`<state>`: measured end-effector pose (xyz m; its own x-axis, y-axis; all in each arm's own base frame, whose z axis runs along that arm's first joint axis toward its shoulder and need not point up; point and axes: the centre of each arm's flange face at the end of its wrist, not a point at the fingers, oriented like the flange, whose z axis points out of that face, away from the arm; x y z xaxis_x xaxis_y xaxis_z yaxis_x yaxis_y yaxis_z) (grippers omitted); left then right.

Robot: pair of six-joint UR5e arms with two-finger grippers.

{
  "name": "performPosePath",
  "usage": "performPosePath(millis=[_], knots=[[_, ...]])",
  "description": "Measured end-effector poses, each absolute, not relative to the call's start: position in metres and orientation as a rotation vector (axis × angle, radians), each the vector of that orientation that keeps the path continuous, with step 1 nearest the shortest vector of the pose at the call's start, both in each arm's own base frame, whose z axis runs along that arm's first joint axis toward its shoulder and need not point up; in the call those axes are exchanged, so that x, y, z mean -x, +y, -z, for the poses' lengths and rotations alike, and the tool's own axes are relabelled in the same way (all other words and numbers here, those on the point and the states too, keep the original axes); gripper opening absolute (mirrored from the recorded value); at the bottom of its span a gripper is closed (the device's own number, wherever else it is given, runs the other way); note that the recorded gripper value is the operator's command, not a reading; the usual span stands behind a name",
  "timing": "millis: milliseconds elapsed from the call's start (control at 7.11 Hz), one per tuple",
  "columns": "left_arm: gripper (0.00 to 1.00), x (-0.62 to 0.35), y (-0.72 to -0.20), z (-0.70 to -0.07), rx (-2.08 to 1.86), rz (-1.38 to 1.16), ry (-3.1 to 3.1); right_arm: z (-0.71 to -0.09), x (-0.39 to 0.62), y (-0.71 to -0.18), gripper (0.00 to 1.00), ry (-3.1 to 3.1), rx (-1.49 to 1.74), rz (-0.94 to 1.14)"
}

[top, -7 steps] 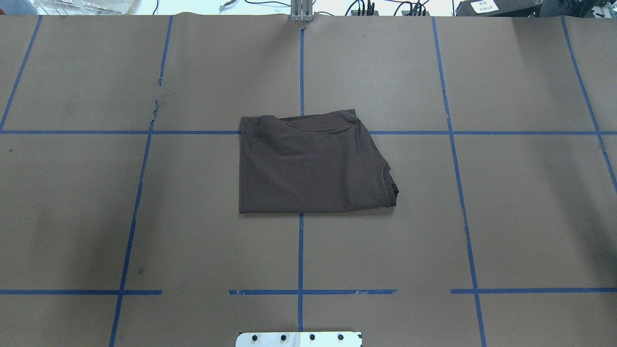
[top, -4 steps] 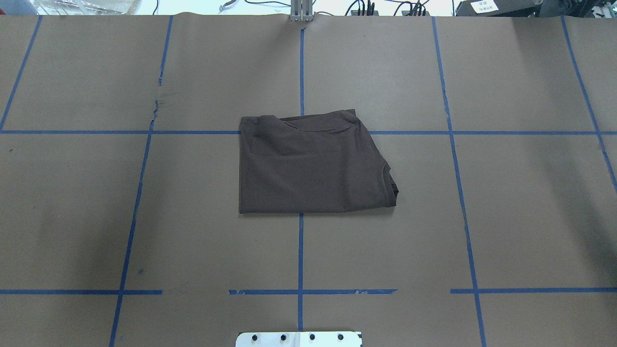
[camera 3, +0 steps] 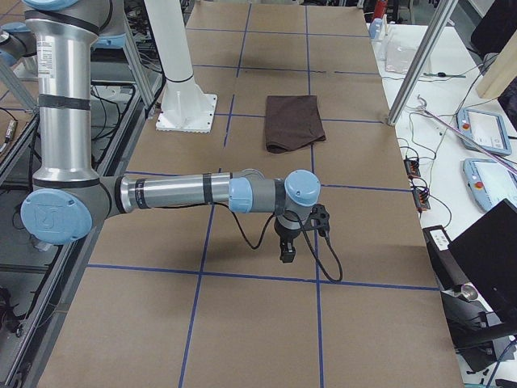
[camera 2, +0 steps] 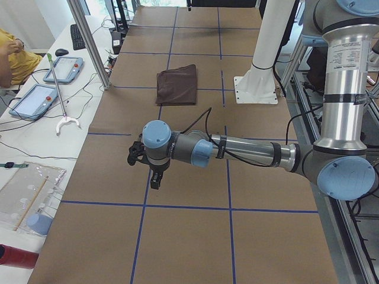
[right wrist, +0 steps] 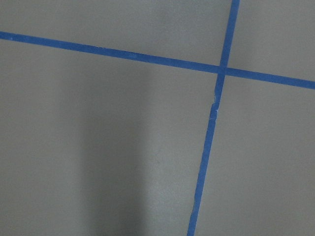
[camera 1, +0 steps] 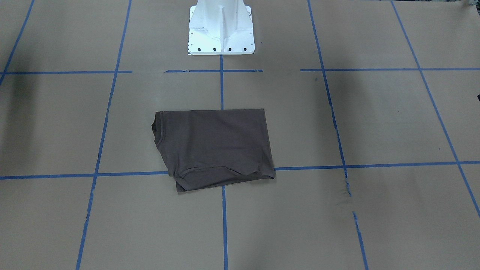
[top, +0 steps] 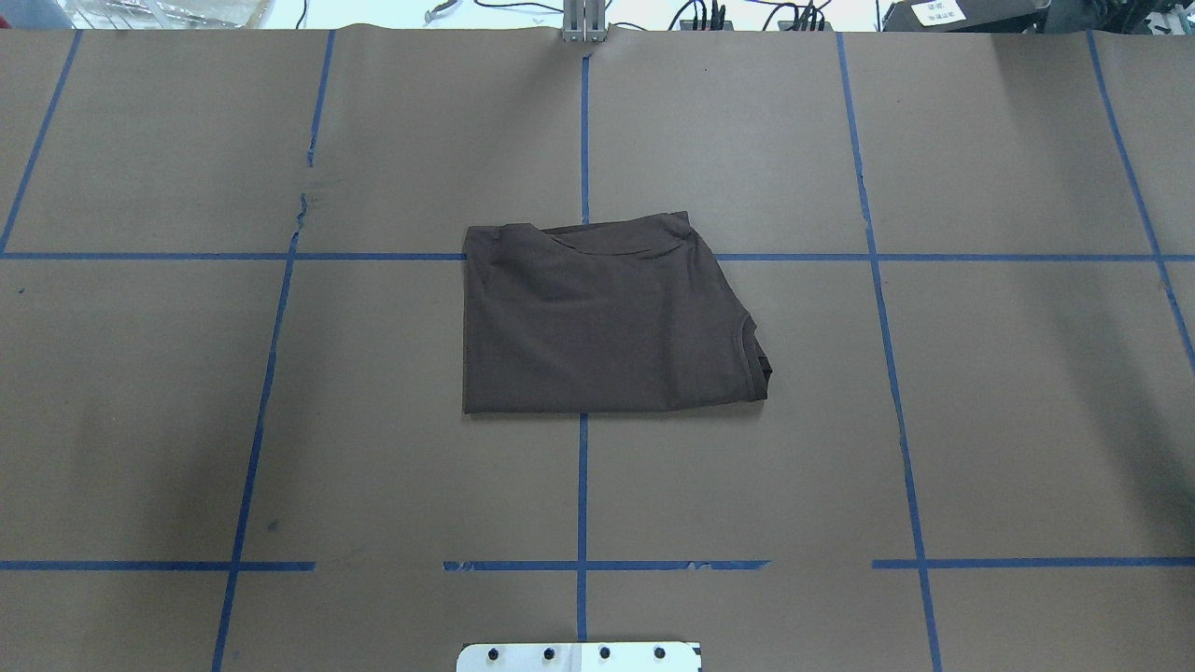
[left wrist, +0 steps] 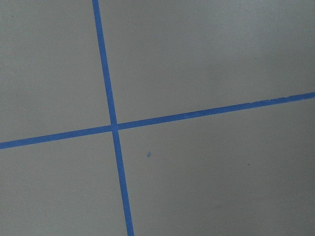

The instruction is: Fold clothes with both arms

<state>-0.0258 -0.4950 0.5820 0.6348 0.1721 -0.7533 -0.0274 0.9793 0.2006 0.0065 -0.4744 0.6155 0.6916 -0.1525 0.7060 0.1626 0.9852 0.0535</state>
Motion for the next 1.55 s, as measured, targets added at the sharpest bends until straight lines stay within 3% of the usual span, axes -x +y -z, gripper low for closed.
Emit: performPosePath(millis=[1548], knots=[[1.00, 0.0256, -0.4961, -0.5803, -0.180, -0.116, 0.877, -0.6117, -0.0039, -0.4764, 1.00, -0.792, 0.008, 0.183]])
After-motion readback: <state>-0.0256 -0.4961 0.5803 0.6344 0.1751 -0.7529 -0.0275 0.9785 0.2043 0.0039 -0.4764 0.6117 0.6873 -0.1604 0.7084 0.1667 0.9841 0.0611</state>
